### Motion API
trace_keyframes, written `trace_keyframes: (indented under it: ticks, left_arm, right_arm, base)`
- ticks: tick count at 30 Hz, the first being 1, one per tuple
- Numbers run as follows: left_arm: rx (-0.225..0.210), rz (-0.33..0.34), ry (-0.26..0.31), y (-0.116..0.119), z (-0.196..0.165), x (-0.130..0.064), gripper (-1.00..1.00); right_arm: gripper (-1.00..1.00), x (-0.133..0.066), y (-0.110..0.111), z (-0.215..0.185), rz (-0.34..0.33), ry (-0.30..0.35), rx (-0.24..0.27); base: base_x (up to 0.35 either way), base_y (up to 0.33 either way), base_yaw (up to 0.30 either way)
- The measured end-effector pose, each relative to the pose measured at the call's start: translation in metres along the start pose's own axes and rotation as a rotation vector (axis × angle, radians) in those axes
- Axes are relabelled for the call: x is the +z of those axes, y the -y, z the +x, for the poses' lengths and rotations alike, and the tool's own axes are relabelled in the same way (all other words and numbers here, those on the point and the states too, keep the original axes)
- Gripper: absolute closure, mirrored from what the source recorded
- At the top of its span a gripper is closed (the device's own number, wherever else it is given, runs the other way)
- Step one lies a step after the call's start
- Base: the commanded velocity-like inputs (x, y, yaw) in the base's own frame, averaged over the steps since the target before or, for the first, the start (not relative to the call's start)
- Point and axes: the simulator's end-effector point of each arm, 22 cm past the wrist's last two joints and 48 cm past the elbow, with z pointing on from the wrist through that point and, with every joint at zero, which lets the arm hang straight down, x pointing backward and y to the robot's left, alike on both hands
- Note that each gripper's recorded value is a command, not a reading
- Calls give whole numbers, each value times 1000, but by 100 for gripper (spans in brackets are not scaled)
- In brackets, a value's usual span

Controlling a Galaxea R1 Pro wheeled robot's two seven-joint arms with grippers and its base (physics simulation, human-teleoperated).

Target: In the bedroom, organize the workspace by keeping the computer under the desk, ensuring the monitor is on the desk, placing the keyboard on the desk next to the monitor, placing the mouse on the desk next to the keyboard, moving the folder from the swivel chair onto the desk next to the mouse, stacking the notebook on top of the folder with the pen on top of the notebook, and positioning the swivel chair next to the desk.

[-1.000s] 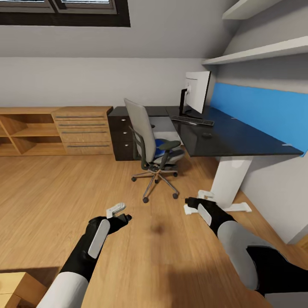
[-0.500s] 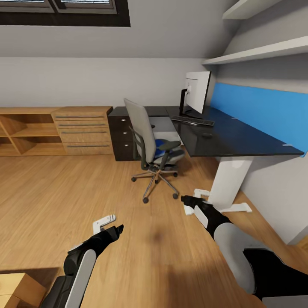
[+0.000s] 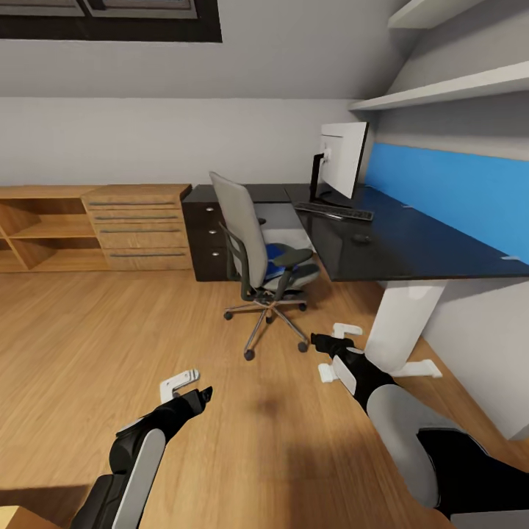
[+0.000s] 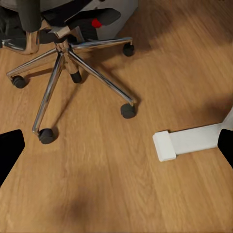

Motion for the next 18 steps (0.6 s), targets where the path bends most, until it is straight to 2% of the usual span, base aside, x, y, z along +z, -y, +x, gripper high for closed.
trace_keyframes:
  ticks: [11,13,18]
  left_arm:
    - [-4,-12,10,-6,11,7,-100]
    - [14,-27,4,-5,18,9,-100]
    - [23,-28,1,-7,28,15,-100]
  right_arm:
    - [-100,6,4,14,1,5,1]
    - [-100,8,5,17,1,8,2]
    - [-100,12,9,26,4,10,5]
  base:
    - [5,0,0]
    - [0,0,0]
    - [0,0,0]
